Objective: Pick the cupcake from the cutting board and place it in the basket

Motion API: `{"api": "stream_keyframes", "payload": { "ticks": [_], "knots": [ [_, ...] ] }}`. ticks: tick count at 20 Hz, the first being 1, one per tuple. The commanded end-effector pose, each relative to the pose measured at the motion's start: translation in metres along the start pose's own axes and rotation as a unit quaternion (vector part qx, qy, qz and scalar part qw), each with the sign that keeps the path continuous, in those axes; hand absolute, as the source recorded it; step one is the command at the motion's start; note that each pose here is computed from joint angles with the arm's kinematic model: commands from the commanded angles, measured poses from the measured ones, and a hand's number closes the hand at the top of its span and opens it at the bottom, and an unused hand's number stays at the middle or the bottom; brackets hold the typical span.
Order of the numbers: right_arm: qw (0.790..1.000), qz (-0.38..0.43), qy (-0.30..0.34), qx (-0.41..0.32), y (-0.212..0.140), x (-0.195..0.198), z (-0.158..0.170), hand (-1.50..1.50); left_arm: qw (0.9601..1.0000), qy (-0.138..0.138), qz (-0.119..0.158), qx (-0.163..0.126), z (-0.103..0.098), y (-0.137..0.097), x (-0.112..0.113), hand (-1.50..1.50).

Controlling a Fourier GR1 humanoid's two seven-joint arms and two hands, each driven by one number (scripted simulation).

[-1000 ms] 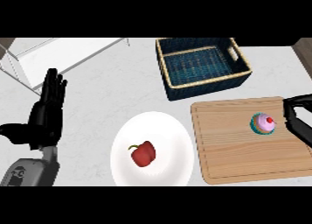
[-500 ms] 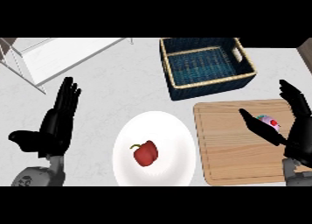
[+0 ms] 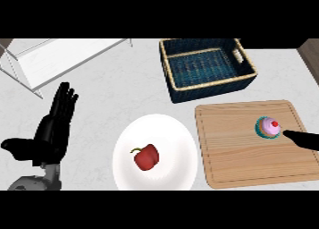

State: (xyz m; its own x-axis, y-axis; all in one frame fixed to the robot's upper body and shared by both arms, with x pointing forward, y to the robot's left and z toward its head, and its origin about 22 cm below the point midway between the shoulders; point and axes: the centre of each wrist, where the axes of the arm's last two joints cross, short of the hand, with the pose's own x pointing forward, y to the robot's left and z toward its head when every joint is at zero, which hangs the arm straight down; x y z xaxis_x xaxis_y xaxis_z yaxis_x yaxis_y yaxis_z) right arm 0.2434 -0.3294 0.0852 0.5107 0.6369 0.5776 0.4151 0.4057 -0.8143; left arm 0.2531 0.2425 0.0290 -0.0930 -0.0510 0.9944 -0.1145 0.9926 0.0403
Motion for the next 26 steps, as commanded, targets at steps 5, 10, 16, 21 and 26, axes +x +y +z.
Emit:
{"api": "stream_keyframes", "payload": {
  "ticks": [5,10,16,21,26],
  "knots": [
    [0.986,0.104,0.052,0.118,-0.058,0.085,0.026,-1.50,0.9999,-0.003,0.005,-0.011,0.006,-0.009,0.001,0.00],
    [0.981,0.104,0.084,0.139,-0.082,0.127,0.028,-1.50,0.9997,-0.001,0.015,-0.020,0.010,-0.011,0.001,0.00],
    [0.972,0.151,0.110,0.139,-0.080,0.119,0.016,-1.50,0.9998,-0.010,0.012,-0.007,0.003,-0.015,0.007,0.00],
    [0.967,0.161,0.132,0.149,-0.067,0.109,0.014,-1.50,0.9999,0.001,0.016,-0.007,0.004,0.003,0.007,0.00],
    [0.969,0.139,0.130,0.157,-0.056,0.096,0.035,-1.50,0.9999,0.000,0.013,-0.004,0.003,0.009,0.007,0.00]
  ]
}}
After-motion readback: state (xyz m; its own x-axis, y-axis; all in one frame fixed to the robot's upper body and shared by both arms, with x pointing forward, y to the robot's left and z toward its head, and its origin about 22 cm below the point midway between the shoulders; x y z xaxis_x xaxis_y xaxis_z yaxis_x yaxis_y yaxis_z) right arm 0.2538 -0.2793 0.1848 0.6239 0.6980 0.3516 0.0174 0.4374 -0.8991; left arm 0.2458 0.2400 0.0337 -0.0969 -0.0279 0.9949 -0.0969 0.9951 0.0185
